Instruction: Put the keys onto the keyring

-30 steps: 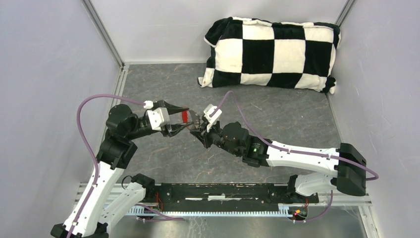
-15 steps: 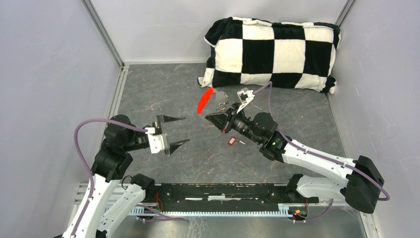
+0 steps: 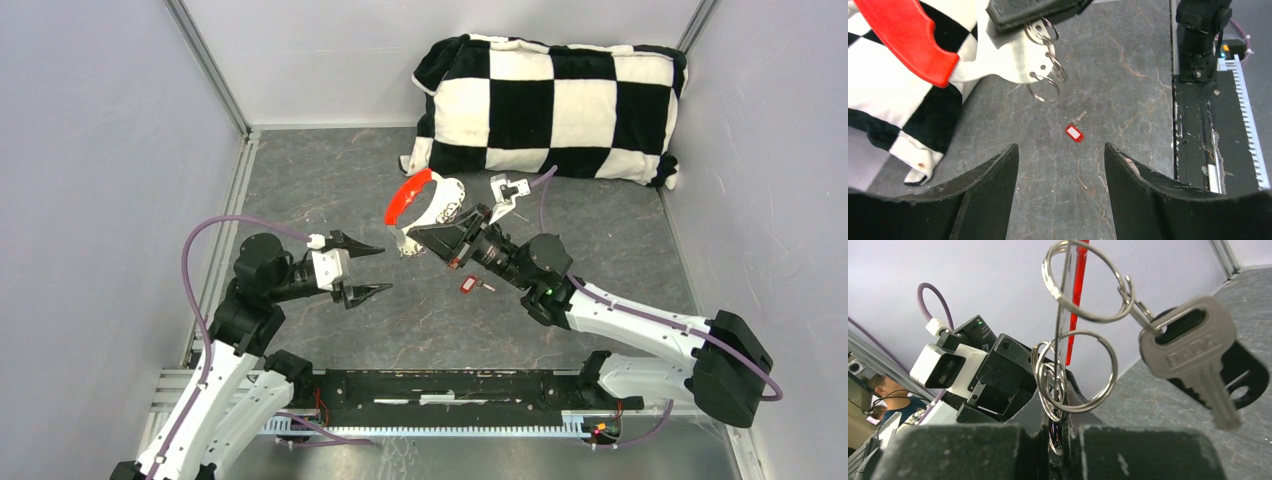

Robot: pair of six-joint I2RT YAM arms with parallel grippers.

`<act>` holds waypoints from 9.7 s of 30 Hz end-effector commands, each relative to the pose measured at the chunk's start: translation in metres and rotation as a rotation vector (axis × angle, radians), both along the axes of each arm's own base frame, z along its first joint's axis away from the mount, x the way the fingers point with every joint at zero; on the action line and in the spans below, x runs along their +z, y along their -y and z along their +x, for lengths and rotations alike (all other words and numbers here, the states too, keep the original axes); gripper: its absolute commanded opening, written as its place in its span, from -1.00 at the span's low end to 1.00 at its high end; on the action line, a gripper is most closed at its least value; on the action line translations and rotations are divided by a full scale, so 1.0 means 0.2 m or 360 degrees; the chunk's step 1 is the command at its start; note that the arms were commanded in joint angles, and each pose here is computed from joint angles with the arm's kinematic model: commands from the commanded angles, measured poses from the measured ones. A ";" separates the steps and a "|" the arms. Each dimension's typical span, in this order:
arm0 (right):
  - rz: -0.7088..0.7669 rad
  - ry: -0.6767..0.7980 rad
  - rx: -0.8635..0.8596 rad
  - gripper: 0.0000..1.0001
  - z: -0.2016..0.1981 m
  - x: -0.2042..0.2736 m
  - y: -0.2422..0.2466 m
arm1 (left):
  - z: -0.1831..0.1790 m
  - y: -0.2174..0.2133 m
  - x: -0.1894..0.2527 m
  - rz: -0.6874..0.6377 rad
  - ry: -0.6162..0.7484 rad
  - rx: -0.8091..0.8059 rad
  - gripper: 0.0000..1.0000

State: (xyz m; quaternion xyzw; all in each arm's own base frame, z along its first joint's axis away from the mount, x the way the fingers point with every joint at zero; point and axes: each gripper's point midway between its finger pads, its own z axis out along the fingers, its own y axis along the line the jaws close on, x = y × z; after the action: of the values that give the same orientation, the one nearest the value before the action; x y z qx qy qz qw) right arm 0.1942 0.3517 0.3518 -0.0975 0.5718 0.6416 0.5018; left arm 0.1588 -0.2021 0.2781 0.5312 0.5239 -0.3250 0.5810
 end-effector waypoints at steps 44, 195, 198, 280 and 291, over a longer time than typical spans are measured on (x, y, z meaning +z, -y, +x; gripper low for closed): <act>0.0136 -0.0018 0.0103 -1.00 -0.03 0.03 -0.05 | 0.07 0.10 0.10 -0.0250 -0.0131 -0.0014 -0.48; -0.0077 0.1103 0.0404 -0.99 -0.46 0.03 -0.15 | -0.22 0.05 0.16 0.0068 -0.0154 -0.0393 -0.65; -0.0096 0.1105 0.0399 -0.99 -0.46 0.02 -0.17 | -0.21 0.05 0.17 0.0062 -0.0151 -0.0375 -0.65; -0.0606 0.1257 0.0294 -0.13 -0.43 -0.12 0.00 | -0.28 -0.08 0.09 0.0403 0.1197 -0.0516 -0.96; -0.0647 0.1270 0.0450 -0.04 -0.47 -0.13 -0.08 | -0.27 -0.09 0.01 0.0469 0.1062 -0.0551 -0.96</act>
State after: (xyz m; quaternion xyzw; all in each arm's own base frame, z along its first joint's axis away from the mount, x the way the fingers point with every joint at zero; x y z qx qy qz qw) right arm 0.1037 0.3561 0.2996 -0.4981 0.4579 0.4831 0.5558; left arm 0.1007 -0.1819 0.2766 0.7660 0.2441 -0.1408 0.5778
